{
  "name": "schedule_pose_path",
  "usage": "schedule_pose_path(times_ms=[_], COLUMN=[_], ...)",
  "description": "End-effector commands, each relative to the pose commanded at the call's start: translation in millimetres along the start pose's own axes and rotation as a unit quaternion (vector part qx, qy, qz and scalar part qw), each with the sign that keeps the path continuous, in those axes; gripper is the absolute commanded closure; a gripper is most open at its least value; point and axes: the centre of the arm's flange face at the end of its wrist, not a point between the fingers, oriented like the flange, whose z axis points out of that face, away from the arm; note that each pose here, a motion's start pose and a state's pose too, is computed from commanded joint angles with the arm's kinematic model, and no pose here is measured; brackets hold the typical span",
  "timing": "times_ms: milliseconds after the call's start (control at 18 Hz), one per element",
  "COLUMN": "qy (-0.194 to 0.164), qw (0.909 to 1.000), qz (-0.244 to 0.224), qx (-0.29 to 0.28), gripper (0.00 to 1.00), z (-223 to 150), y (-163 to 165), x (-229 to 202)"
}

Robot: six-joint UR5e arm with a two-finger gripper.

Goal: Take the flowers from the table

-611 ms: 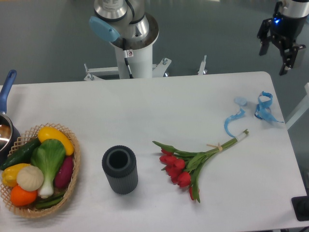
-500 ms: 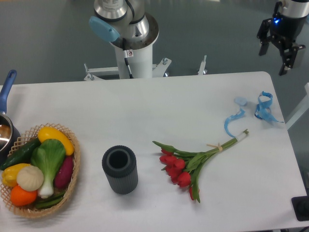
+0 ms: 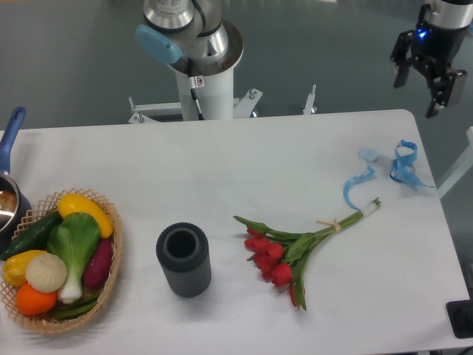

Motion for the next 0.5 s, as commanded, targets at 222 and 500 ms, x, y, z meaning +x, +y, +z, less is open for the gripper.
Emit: schedule_pose_path(times_ms=[222,500], qy=[-0.016,-0.001], qw=[0.9951,0.9951], qz=[-0.098,-0.098], qx=[-0.003,0.015], gripper=[0.0,0.0], z=[1.7,41.2], y=[-10.6,-50.0], x=[1.4,-11.1])
